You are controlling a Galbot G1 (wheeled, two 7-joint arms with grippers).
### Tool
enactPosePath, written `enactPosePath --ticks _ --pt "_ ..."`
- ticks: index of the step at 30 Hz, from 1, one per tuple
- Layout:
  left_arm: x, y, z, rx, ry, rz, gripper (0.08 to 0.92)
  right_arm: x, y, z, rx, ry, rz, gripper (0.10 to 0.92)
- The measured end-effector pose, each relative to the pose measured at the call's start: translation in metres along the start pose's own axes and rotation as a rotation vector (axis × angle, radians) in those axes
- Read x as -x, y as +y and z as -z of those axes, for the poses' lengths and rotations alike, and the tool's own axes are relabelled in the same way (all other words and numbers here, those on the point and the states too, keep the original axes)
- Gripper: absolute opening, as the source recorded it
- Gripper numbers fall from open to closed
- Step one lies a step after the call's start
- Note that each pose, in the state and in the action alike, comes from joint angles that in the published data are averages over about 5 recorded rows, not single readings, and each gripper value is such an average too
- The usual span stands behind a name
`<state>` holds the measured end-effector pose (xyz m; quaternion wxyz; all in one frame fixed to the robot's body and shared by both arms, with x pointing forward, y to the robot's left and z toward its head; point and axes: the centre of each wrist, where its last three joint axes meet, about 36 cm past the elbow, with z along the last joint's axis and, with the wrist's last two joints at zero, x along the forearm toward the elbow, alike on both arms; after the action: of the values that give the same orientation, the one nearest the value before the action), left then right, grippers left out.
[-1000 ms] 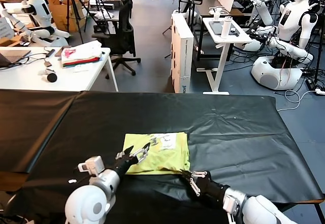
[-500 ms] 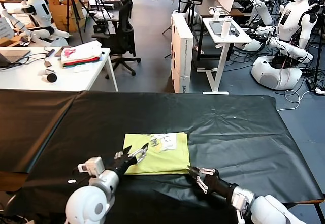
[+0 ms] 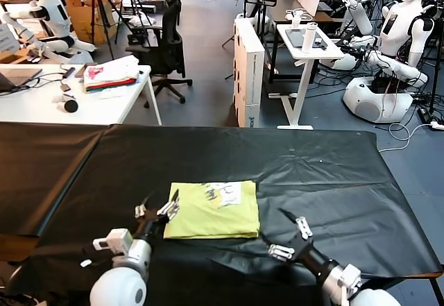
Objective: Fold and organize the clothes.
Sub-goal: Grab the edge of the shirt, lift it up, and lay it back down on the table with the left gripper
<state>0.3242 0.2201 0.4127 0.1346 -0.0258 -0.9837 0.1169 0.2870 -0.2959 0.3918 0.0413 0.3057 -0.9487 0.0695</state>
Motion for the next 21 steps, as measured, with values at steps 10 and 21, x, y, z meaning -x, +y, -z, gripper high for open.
enactPosePath --ticks 10,21 --pt "0.005 -0.004 -0.035 -0.118 -0.029 0.021 0.907 -0.01 0.002 0.043 0.259 -0.011 -0.257 0.907" --pt "0.017 -0.001 -0.06 -0.208 -0.005 0.014 0.907 -0.016 -0.006 0.062 0.266 -0.057 -0.303 0.907"
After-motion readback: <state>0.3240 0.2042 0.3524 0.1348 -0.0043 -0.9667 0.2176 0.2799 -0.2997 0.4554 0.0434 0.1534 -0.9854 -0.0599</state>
